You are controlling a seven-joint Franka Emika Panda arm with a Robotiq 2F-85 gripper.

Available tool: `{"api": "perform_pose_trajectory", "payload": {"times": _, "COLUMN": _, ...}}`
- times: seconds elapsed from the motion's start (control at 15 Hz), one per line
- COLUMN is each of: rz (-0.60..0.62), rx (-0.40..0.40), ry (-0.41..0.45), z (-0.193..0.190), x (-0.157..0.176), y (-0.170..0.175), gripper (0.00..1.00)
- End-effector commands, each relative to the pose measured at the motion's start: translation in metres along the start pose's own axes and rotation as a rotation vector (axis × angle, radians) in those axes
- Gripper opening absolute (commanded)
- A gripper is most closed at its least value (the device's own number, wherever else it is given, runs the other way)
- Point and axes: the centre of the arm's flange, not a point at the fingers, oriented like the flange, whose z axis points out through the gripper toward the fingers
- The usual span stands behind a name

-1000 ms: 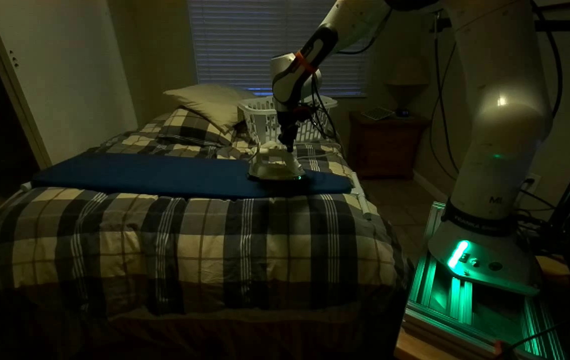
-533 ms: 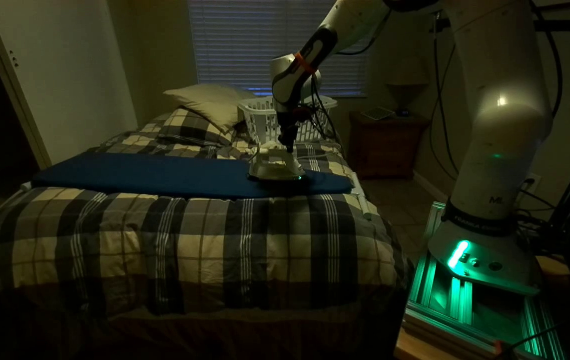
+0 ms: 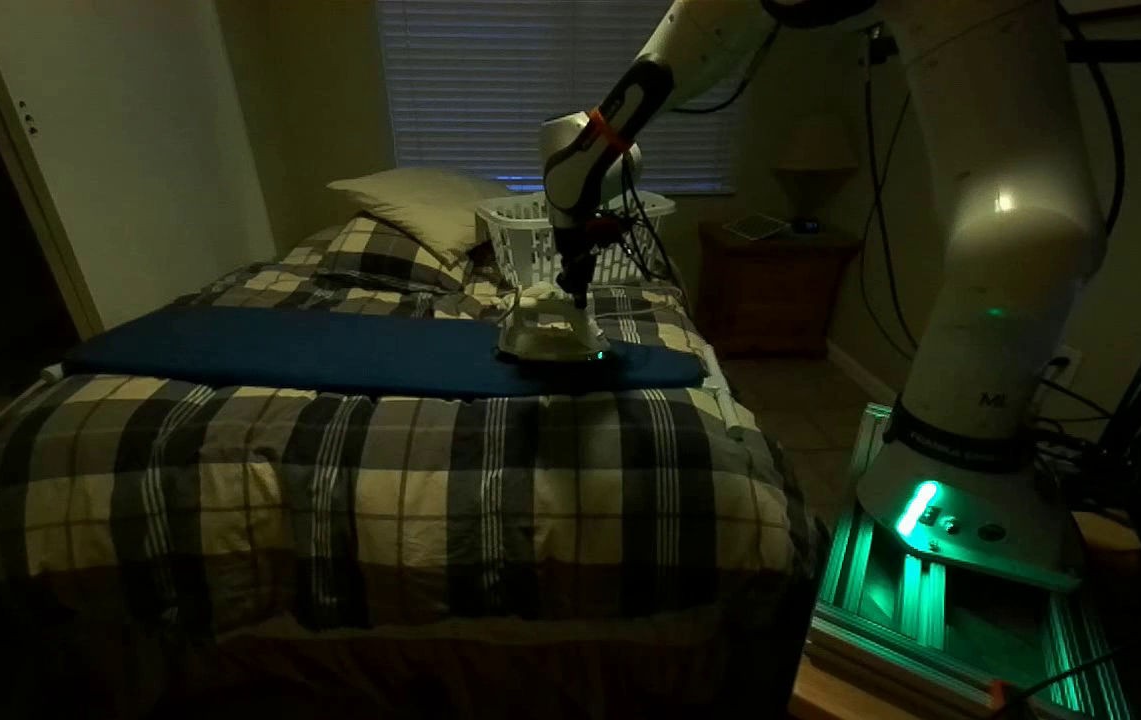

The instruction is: Press the pressing iron power button

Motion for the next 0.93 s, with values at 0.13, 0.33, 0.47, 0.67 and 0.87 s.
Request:
{"api": "perform_pose_trajectory", "payload": {"times": 0.13, "rz": 0.008, "rx": 0.018, "ry": -0.022, "z": 0.024, "x": 0.009, "y": -0.004, "gripper": 0.00}}
{"api": "perform_pose_trajectory", "payload": {"times": 0.33, "rz": 0.008, "rx": 0.016, "ry": -0.023, "z": 0.026, "x": 0.010, "y": -0.005, "gripper": 0.00}}
{"api": "perform_pose_trajectory", "payload": {"times": 0.47, "rz": 0.007, "rx": 0.018, "ry": -0.025, "z": 0.028, "x": 0.010, "y": -0.005, "gripper": 0.00}}
{"api": "perform_pose_trajectory", "payload": {"times": 0.67, "rz": 0.005, "rx": 0.020, "ry": -0.019, "z": 0.024, "x": 0.008, "y": -0.005, "gripper": 0.00}}
{"api": "perform_pose_trajectory", "payload": {"times": 0.87, "rz": 0.008, "rx": 0.020, "ry": -0.013, "z": 0.013, "x": 0.007, "y": -0.002, "gripper": 0.00}}
